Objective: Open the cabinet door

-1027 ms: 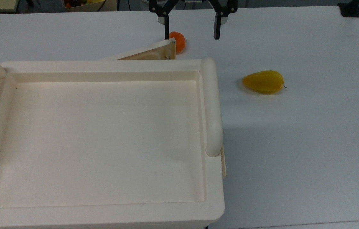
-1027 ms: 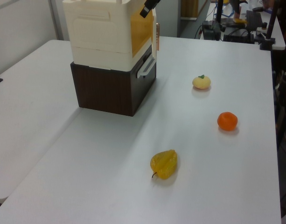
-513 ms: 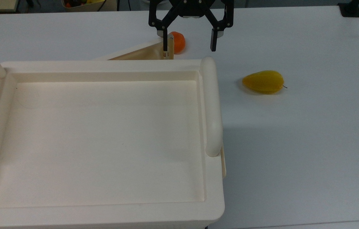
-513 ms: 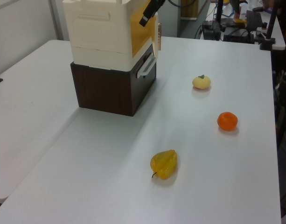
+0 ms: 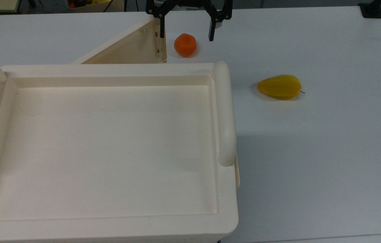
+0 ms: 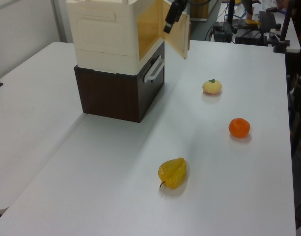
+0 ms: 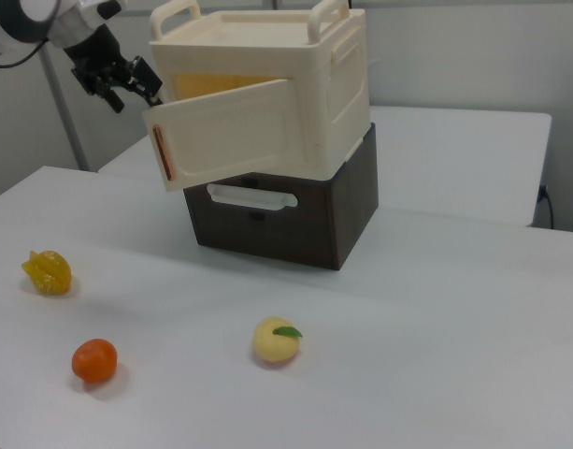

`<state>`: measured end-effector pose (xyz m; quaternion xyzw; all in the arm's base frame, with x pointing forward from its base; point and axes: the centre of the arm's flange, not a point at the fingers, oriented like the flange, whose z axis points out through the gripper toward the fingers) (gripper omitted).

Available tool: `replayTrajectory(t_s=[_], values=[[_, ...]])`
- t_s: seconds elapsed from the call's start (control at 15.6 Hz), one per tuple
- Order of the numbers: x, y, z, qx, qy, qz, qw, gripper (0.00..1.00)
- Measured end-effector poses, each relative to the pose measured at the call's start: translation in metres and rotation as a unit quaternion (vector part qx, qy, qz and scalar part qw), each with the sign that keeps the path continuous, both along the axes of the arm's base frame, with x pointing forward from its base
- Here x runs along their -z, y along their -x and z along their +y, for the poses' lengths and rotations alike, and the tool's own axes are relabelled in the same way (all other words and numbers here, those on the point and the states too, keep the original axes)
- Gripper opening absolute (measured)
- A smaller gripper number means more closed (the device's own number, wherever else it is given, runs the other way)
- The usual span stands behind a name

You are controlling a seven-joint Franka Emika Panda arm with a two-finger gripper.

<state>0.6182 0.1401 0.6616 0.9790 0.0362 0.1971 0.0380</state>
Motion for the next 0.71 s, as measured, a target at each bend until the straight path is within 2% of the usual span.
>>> replayTrajectory(t_s=[0.26, 0.58, 0.71], values=[[-0.002, 0.021, -0.022, -0.005, 0.026, 0.072, 0.9971, 1.0], [0.007, 0.031, -0.061, 0.011, 0.04, 0.139, 0.9894, 1.0], [0.01, 0.032, -0.067, 0.011, 0.04, 0.15, 0.9878, 1.0]])
